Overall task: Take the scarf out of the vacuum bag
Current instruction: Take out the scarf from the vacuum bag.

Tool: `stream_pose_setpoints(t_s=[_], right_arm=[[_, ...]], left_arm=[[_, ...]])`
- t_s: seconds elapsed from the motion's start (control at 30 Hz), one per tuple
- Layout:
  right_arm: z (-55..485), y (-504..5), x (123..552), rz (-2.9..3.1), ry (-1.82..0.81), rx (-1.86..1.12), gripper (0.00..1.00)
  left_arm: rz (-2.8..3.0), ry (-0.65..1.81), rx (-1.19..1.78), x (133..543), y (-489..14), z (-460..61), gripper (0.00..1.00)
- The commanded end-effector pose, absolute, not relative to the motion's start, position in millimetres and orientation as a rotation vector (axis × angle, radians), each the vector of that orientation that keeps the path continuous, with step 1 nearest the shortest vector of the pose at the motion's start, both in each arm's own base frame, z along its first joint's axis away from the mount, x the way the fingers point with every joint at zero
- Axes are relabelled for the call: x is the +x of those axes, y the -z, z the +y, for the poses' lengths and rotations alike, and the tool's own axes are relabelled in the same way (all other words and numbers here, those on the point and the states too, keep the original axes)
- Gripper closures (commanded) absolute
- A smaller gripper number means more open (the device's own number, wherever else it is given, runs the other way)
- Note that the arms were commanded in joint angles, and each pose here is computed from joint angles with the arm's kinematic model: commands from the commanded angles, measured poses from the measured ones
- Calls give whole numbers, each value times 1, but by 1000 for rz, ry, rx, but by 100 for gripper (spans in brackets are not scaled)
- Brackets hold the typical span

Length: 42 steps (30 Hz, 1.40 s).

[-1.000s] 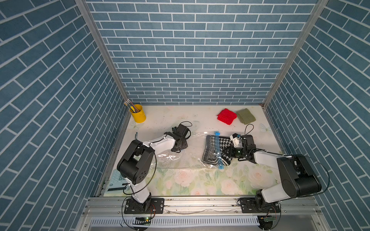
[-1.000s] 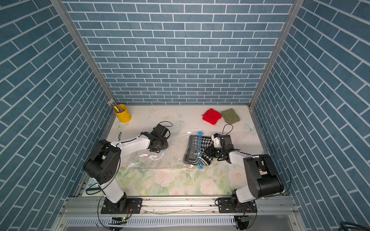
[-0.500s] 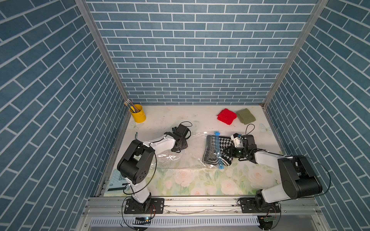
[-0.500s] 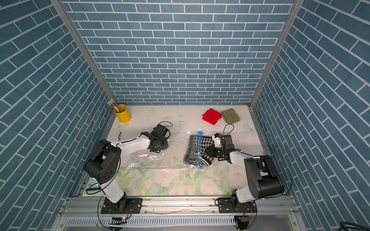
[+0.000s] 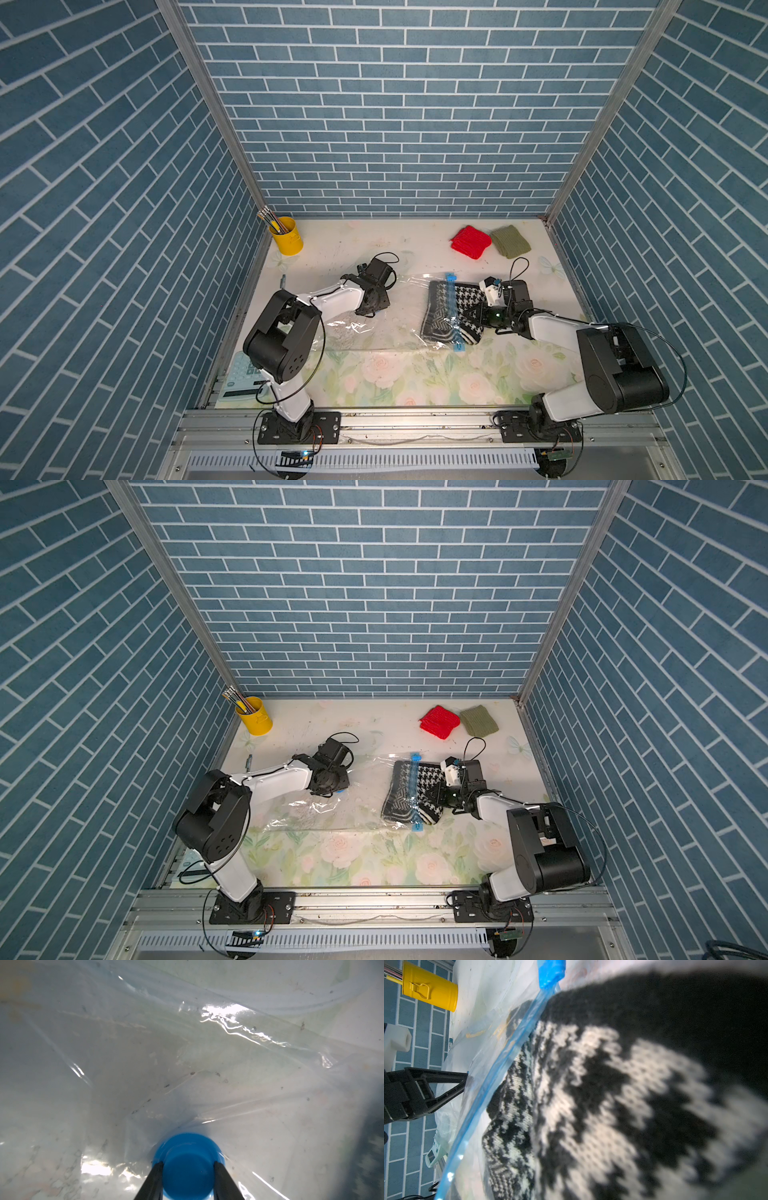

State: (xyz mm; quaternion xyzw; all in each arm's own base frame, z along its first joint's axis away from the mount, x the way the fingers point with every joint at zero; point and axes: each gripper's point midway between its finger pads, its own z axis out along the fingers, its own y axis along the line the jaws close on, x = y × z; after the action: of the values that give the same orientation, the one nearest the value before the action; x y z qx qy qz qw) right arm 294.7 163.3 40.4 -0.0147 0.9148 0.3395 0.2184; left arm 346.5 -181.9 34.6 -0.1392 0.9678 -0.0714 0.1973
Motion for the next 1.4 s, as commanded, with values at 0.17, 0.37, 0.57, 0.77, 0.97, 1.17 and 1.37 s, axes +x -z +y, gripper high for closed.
stream_pose_setpoints(t_s=[0.17, 0.37, 0.57, 0.77, 0.97, 1.17, 1.37], right_arm=[[148, -41, 294, 2533, -874, -6, 100], [150, -40, 294, 2534, -884, -11, 100], [150, -38, 293, 2537, -885, -11, 100], [150, -37, 294, 2537, -890, -12, 100], [151, -37, 295, 2536, -893, -12, 100], [151, -37, 294, 2534, -895, -11, 100], [151, -38, 294, 2531, -898, -12, 100]], left_arm=[[2714, 95, -432, 342, -27, -165, 92], [2712, 107, -430, 343, -28, -166, 91], [2708, 118, -435, 343, -29, -167, 91], [2704, 123, -433, 344, -30, -168, 91], [2700, 131, -439, 343, -30, -168, 91], [2699, 132, -438, 344, -31, -168, 91], [2694, 141, -436, 345, -33, -169, 91]])
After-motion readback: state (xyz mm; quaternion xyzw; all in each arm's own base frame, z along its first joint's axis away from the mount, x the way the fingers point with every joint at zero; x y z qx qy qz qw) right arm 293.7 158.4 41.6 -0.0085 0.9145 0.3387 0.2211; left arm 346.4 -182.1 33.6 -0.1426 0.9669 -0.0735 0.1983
